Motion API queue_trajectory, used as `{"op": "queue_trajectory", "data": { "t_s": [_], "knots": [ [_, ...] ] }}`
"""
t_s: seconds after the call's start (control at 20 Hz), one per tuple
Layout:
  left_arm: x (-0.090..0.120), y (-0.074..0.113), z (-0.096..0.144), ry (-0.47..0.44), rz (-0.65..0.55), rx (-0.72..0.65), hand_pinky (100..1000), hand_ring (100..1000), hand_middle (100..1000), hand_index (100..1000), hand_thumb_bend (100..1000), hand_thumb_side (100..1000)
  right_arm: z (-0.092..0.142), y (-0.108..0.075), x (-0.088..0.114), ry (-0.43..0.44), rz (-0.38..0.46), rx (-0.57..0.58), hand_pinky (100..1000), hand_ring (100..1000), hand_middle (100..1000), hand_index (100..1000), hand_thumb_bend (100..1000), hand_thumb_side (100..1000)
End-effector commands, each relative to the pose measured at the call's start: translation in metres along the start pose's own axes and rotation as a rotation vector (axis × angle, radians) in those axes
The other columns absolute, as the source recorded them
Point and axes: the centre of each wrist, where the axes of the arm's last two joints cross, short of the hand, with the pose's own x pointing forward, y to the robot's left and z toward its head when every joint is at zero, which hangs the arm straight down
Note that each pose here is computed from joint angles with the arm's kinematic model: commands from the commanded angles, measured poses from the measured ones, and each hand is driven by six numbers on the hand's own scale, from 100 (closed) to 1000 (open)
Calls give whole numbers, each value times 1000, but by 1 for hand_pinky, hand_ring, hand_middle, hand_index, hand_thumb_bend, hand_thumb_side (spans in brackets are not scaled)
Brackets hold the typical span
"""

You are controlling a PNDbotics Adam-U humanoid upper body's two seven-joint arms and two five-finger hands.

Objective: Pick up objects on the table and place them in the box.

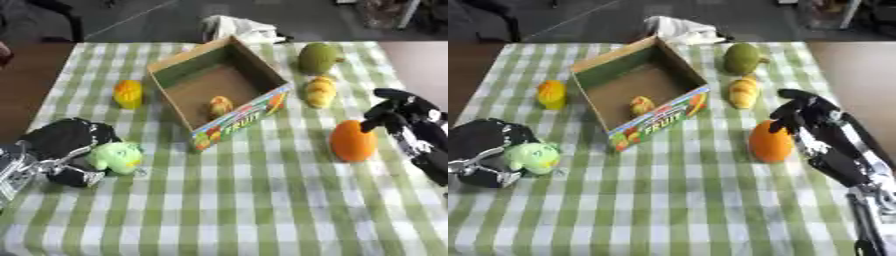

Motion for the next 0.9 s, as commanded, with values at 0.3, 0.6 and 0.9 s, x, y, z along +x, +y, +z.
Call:
{"op": "queue_trajectory", "data": {
  "t_s": [0.3,0.6,0.9],
  "knots": [
    [-6,81,7,-26,-54,231,544,420,413,649,100,256,-2,-5,5,-14,16,4,707,579,607,869,100,470],
    [-14,111,-15,1,17,265,586,437,428,660,100,255,-4,-3,5,-22,6,12,707,579,607,869,100,470],
    [-22,129,-53,61,140,271,592,447,439,669,100,254,-9,0,7,-44,-8,27,707,578,607,869,100,470]
  ]
}}
